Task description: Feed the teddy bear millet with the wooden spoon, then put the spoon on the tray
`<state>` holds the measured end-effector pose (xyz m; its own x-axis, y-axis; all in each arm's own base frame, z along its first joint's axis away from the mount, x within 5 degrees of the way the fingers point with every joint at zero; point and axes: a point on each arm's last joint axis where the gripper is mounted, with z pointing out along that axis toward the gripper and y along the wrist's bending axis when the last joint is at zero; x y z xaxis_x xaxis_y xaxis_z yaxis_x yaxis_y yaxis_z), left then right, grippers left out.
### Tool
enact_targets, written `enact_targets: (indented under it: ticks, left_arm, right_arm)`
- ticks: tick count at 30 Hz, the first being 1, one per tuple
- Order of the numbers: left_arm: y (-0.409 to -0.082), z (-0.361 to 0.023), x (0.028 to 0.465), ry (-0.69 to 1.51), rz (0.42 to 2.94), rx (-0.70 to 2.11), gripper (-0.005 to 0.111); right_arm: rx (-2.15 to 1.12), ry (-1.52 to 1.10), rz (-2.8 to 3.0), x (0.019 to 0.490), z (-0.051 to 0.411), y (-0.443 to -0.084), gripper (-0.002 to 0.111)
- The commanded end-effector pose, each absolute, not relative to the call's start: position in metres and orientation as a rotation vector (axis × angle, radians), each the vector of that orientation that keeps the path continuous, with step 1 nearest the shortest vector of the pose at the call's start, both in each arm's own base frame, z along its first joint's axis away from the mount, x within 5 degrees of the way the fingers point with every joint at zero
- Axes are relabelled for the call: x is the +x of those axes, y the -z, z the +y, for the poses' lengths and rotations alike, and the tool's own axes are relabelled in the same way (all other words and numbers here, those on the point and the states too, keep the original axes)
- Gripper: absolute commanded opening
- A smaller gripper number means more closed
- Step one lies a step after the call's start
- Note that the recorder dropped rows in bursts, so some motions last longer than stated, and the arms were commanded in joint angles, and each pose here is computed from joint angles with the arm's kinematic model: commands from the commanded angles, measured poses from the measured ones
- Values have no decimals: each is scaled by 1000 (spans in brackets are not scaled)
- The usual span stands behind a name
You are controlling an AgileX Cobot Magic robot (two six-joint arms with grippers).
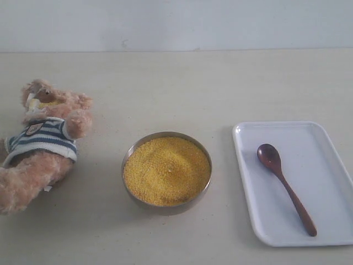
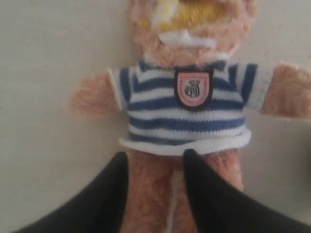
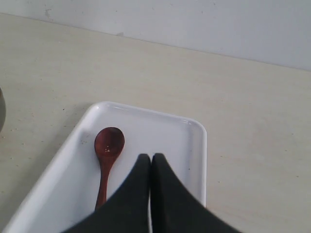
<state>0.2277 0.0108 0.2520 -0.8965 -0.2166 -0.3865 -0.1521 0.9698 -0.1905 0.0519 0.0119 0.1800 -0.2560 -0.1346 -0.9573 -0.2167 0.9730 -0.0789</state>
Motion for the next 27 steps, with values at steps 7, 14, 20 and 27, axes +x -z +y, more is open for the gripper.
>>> enact_targets:
  ticks: [7,14,20,27]
  left_arm:
    - [-182,-8,273,558,2800,-33,109]
    - [-156,-4,275,496,2857,-45,109]
    - [-177,-3,279,479,2784,-23,109]
    - [-183,0,273,429,2831,-30,109]
  right_arm:
    - [-253,-76,1821,52,12,-181,0]
    - [-253,-76,1821,52,12,-181,0]
    - [-253,-76,1821,52,12,-181,0]
    - [-253,-76,1821,52,12,-181,0]
